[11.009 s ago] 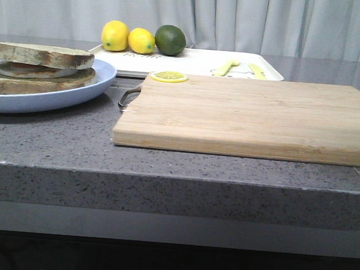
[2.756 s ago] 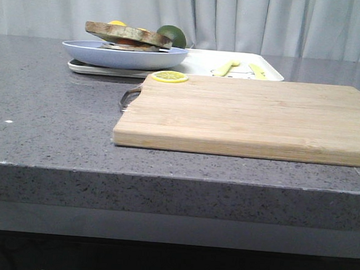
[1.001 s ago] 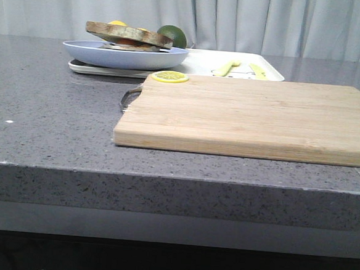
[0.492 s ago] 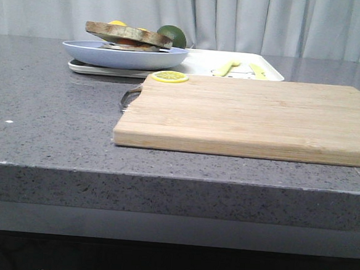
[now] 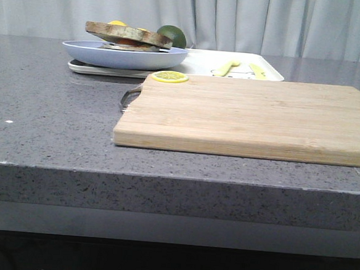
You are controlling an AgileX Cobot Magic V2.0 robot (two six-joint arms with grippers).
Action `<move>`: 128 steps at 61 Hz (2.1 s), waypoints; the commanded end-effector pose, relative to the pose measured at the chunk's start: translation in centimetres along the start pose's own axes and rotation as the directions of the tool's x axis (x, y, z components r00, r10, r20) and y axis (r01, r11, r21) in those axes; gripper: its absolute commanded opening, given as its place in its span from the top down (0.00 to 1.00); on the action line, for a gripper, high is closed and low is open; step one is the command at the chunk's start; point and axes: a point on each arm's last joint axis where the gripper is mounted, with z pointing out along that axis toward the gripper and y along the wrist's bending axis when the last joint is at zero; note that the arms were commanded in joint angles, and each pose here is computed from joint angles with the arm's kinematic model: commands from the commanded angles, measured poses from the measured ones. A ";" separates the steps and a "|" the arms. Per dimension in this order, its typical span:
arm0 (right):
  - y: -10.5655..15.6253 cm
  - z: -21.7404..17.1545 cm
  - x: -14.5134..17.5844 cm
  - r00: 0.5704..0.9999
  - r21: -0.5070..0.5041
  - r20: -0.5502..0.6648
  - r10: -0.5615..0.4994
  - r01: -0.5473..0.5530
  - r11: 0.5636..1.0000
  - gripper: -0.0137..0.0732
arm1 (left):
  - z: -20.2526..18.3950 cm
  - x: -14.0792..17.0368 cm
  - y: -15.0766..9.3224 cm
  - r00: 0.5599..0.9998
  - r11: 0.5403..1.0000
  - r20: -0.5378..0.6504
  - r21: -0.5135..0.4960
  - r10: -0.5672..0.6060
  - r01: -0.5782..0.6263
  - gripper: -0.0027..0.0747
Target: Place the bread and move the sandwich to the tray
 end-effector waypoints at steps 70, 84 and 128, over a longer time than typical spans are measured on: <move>-0.6 -0.3 -1.5 0.964 0.059 0.175 0.199 -0.212 0.975 0.92 | -0.2 -0.6 -0.1 0.996 1.000 0.094 0.020 -0.002 0.000 0.99; -0.6 -0.3 -1.4 0.969 0.062 0.170 0.179 -0.192 0.979 0.92 | -0.2 -0.6 -0.1 0.996 1.000 0.094 0.020 -0.002 0.000 0.99; -0.6 -0.3 -1.4 0.969 0.063 0.169 0.178 -0.191 0.980 0.92 | -0.2 -0.6 -0.1 0.996 1.000 0.094 0.020 -0.002 0.000 0.99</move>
